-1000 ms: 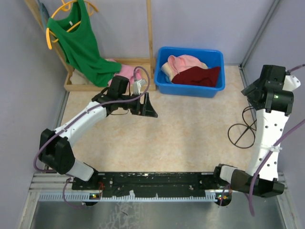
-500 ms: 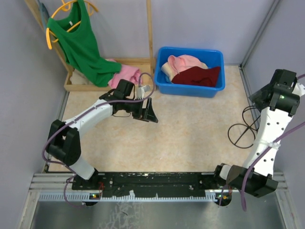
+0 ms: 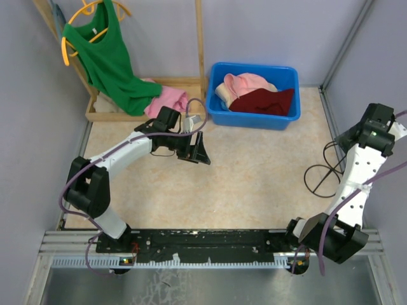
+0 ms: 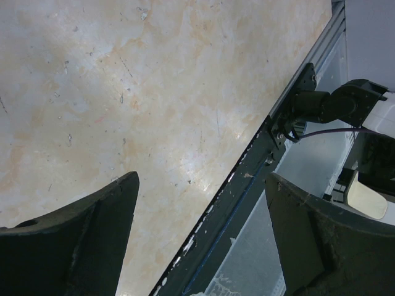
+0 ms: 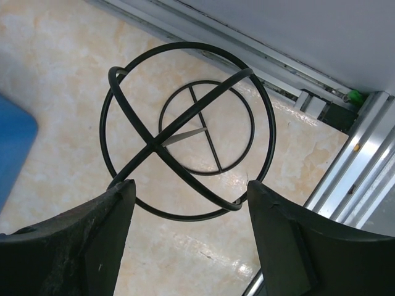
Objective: Stack the hats
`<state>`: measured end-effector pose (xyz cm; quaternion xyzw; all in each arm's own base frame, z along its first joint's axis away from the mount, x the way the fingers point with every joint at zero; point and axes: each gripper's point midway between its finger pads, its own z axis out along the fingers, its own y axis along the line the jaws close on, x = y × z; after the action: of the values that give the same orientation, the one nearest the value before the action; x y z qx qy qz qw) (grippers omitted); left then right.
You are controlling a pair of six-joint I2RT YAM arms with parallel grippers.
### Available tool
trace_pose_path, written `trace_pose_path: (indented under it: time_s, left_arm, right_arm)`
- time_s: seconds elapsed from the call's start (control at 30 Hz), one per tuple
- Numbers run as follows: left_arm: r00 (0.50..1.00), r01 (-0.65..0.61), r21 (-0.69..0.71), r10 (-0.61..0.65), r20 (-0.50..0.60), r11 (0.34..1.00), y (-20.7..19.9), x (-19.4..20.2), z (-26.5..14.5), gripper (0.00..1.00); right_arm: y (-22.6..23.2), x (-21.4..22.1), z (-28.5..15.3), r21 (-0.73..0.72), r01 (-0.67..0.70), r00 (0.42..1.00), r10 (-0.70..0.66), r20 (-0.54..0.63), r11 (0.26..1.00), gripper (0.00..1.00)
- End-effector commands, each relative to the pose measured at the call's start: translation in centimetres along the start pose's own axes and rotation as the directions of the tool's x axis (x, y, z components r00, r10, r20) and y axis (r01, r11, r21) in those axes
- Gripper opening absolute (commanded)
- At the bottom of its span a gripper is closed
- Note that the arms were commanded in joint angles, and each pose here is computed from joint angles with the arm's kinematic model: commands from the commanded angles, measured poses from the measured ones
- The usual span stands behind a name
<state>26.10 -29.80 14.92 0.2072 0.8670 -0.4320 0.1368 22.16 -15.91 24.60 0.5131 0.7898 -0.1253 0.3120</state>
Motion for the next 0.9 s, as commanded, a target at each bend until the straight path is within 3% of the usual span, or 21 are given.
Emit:
trace_pose_path:
  time_s: [0.0, 0.27, 0.37, 0.63, 0.73, 0.87]
  left_arm:
    - [1.0, -0.024, 0.018, 0.024, 0.01, 1.0, -0.6, -1.0, -0.3, 0.88]
    - [1.0, 0.003, 0.015, -0.003, -0.004, 1.0, -0.2, -0.6, 0.1, 0.88]
    - [1.0, 0.01, 0.011, -0.01, -0.008, 1.0, 0.1, -0.4, 0.3, 0.88]
    - [1.0, 0.002, 0.01, -0.002, -0.004, 1.0, 0.1, -0.8, 0.4, 0.88]
    - [1.0, 0.003, 0.011, -0.003, -0.007, 1.0, 0.2, -0.8, 0.5, 0.88]
    - [1.0, 0.001, 0.005, -0.001, -0.008, 1.0, 0.3, -0.7, 0.5, 0.88]
  right_arm:
    - [0.7, -2.2, -0.2, -0.05, -0.051, 0.992, 0.057, 0.111, 0.997, 0.74]
    - [1.0, -3.0, 1.1, -0.06, -0.084, 0.987, 0.091, 0.131, 0.995, 0.74]
    - [1.3, -2.3, 2.0, -0.07, -0.09, 0.989, 0.097, 0.108, 0.993, 0.7]
    - [2.3, -0.3, 3.0, -0.129, -0.077, 0.995, 0.084, 0.05, 0.989, 0.29]
    - [2.5, 0.1, 2.6, -0.143, -0.052, 0.997, 0.059, 0.04, 0.988, 0.05]
    - [3.9, 1.2, 1.6, -0.172, 0.023, 1.0, -0.019, 0.022, 0.985, 0.0]
